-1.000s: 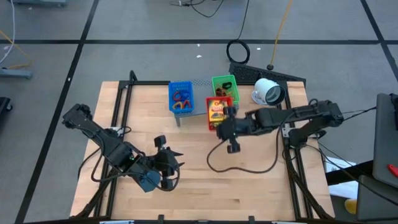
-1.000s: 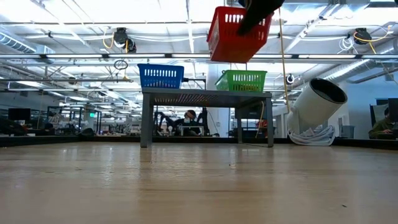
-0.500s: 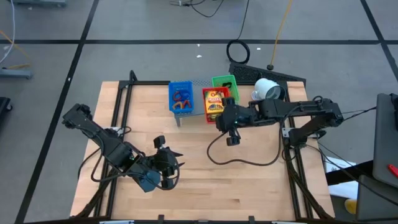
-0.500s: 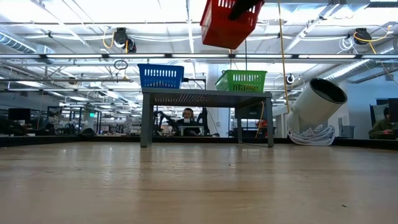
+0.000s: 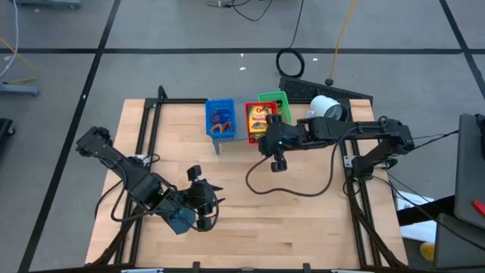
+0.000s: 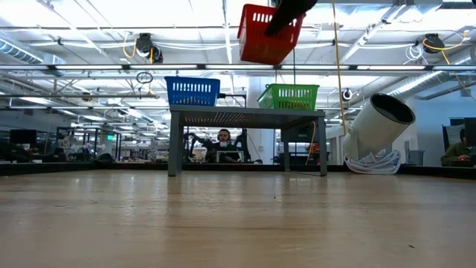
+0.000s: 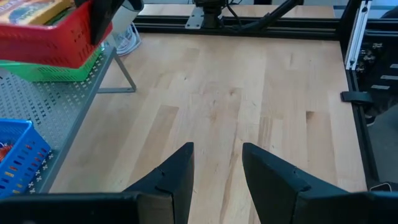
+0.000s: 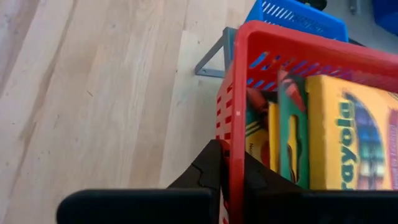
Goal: Pick & Place Office Desk Supplies
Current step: Put the red bin on the shelf
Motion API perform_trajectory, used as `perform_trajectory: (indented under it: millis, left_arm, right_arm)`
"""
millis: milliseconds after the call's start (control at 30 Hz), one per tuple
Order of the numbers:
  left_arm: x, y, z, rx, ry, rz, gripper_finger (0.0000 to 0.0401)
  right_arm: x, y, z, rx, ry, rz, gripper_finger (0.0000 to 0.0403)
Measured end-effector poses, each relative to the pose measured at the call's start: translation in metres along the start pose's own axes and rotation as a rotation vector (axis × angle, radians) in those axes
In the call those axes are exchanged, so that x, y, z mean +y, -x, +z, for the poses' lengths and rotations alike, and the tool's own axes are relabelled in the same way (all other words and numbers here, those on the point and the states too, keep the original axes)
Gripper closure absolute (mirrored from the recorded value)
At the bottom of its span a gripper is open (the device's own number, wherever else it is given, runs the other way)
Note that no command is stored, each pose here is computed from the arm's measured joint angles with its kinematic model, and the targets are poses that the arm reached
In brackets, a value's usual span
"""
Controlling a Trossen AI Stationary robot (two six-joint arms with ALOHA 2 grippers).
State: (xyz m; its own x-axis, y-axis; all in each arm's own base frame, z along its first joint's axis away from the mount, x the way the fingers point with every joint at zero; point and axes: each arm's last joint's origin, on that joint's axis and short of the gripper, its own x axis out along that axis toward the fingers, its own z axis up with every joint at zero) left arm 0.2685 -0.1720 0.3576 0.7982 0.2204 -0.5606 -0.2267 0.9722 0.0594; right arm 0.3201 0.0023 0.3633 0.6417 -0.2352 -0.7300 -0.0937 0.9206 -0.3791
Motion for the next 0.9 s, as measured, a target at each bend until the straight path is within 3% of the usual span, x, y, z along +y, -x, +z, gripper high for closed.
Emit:
perform_trajectory:
  millis: [633,900]
  left_arm:
    - [0.0,0.0,0.0,0.0,-0.001,0.0,0.0258]
    - [0.0,0.0,0.0,0.0,-0.001,0.0,0.0258]
  right_arm:
    - [-0.002,-0.001,0.005,-0.066,-0.001,0.03,0.0403]
    - [-0.005,-0.017,0.006,-0.067,-0.017,0.089,0.0403]
